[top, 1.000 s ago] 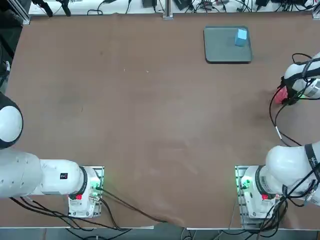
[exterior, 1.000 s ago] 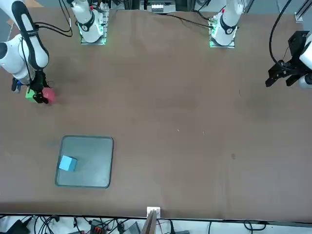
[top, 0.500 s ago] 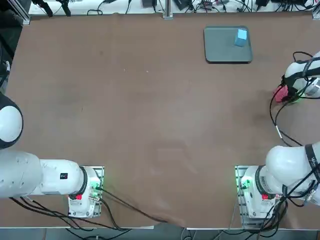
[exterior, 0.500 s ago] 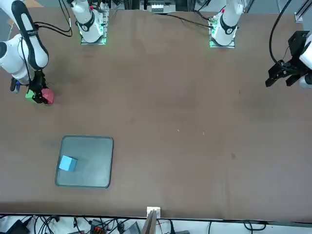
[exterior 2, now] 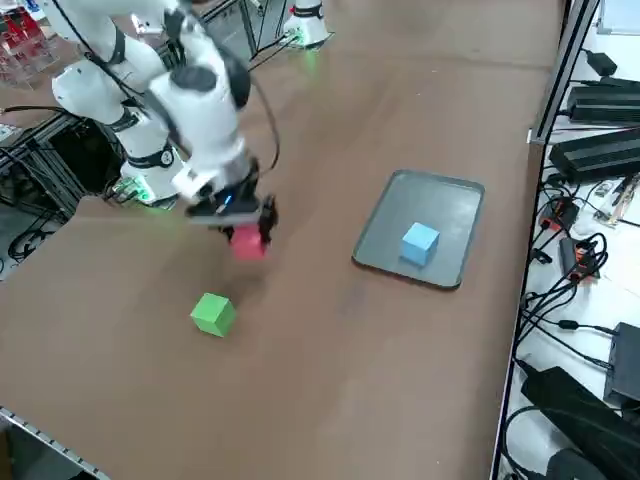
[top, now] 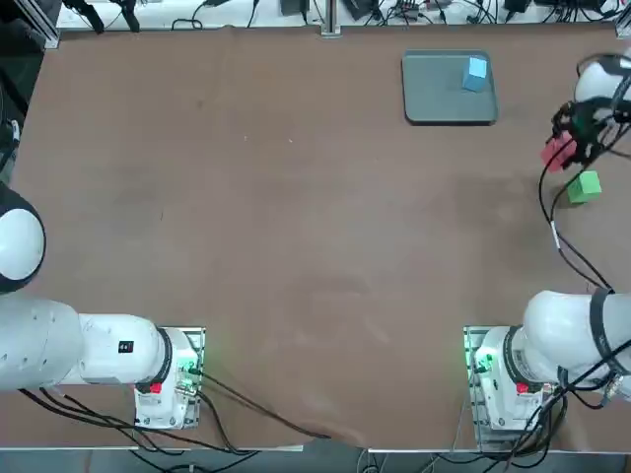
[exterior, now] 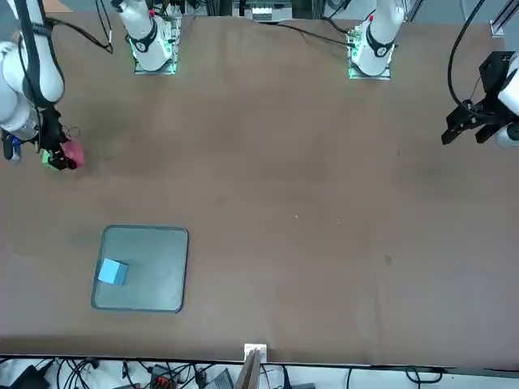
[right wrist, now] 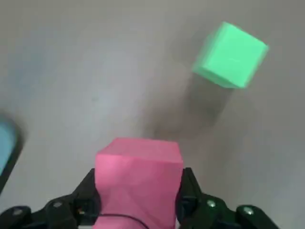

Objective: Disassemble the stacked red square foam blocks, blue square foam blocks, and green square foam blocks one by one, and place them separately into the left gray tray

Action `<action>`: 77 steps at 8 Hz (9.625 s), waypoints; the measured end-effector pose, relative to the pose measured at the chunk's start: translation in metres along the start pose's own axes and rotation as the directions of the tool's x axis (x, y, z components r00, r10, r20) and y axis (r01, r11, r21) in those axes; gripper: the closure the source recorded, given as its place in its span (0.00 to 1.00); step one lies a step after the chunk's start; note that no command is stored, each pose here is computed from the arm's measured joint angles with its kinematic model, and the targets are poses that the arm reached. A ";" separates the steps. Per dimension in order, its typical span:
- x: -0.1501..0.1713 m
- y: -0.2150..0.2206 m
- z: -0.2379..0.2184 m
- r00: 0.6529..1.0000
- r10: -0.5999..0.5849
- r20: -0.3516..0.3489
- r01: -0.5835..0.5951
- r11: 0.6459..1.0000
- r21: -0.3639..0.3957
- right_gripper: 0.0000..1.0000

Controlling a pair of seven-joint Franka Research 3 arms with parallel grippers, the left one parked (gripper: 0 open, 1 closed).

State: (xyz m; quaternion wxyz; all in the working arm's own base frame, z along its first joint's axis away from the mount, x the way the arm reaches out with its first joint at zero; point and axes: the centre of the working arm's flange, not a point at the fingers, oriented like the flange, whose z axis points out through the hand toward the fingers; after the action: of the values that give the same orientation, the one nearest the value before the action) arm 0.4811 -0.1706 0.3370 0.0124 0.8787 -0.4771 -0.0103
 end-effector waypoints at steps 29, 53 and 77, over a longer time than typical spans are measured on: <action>0.035 -0.166 -0.103 0.996 -0.067 0.057 0.081 0.953 -0.292 0.00; 0.092 0.122 0.106 0.913 0.398 -0.093 -0.399 0.917 -0.001 0.00; -0.134 -0.333 -0.010 0.728 -0.673 -0.135 0.685 0.724 0.081 0.24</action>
State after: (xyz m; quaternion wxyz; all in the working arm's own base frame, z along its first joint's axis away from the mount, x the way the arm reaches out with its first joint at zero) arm 0.6878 0.1233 0.3376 -0.0243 0.9907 -0.1210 0.0579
